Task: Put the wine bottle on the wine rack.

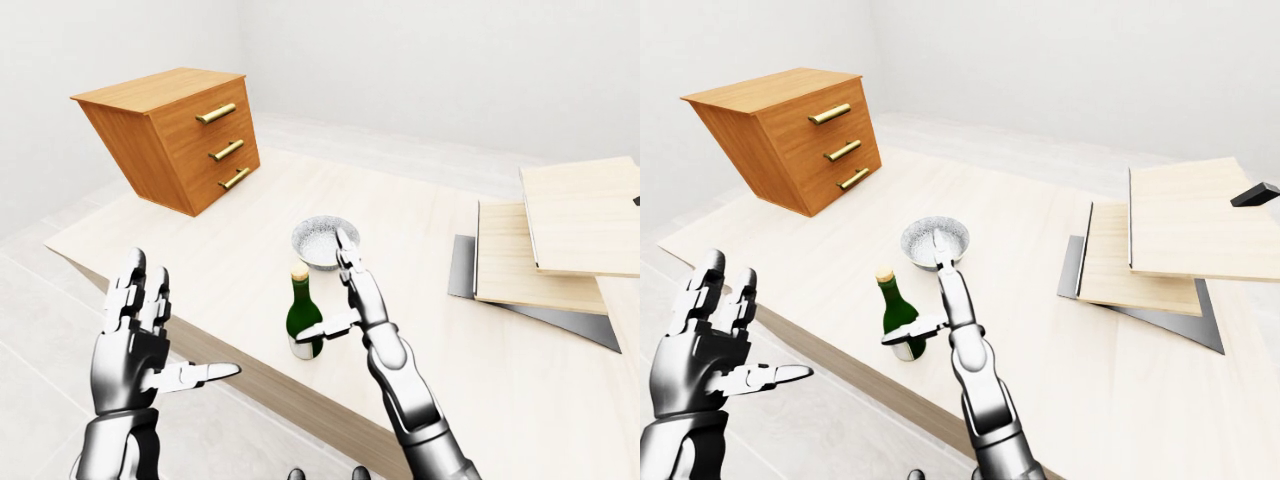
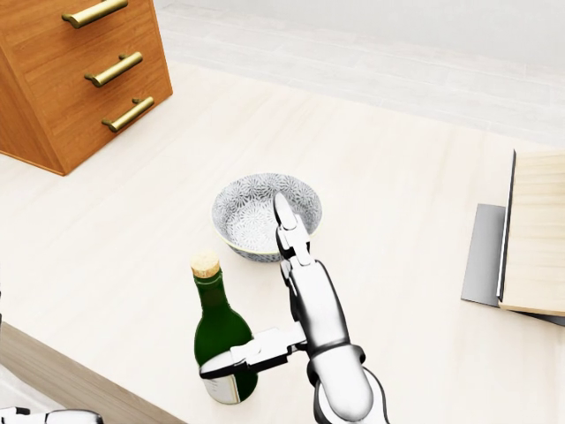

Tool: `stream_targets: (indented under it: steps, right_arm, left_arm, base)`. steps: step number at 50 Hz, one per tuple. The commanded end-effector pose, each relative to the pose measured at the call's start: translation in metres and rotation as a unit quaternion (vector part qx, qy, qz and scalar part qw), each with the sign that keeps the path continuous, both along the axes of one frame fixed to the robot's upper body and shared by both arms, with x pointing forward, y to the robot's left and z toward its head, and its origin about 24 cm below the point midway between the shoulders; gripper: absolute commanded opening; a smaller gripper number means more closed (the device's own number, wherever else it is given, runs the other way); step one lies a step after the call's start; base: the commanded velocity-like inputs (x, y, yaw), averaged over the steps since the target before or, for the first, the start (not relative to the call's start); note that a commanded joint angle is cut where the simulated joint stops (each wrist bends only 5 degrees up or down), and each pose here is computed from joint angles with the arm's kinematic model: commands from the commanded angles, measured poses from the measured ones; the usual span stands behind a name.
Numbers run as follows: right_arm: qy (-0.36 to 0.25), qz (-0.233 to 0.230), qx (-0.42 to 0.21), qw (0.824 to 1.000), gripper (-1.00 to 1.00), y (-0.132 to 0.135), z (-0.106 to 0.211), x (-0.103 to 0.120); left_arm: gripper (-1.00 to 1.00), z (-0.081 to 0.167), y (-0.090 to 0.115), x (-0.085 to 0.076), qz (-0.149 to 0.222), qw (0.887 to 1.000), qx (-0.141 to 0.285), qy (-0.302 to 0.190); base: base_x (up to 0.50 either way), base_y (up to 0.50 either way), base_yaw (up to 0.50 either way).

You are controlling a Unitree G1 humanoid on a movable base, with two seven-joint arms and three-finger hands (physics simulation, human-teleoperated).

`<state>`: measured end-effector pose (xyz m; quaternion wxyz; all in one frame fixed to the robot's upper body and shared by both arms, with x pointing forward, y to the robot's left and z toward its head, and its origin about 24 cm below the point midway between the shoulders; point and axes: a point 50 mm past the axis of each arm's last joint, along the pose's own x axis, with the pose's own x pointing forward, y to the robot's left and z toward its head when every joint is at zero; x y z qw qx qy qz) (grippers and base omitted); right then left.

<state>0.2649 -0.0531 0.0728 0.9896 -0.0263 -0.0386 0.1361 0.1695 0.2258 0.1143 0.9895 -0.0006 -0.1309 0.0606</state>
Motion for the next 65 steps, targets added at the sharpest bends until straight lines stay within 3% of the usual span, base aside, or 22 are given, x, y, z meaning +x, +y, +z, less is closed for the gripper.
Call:
stream_targets:
  steps: [1,16,41,65]
  right_arm:
    - [0.002,0.009,0.001,1.000,1.00,0.007,0.000,0.004]
    - [0.001,0.020,0.008,1.000,1.00,0.019,0.003,0.015]
    - [0.005,0.039,0.010,0.999,1.00,0.034,0.003,0.014]
    - [-0.065,0.054,0.029,0.996,1.00,0.044,0.046,0.014]
  left_arm:
    - [1.00,0.001,0.000,-0.001,0.001,1.000,0.001,-0.003]
    - [1.00,0.004,0.003,-0.003,0.005,1.000,0.000,-0.011]
    - [1.00,0.007,0.002,-0.004,0.003,1.000,0.002,-0.017]
    - [1.00,0.003,0.003,-0.002,0.002,1.000,-0.003,-0.010]
  base:
    - [0.00,0.00,0.00]
    - [0.00,0.00,0.00]
    - [0.00,0.00,0.00]
    - [0.00,0.00,0.00]
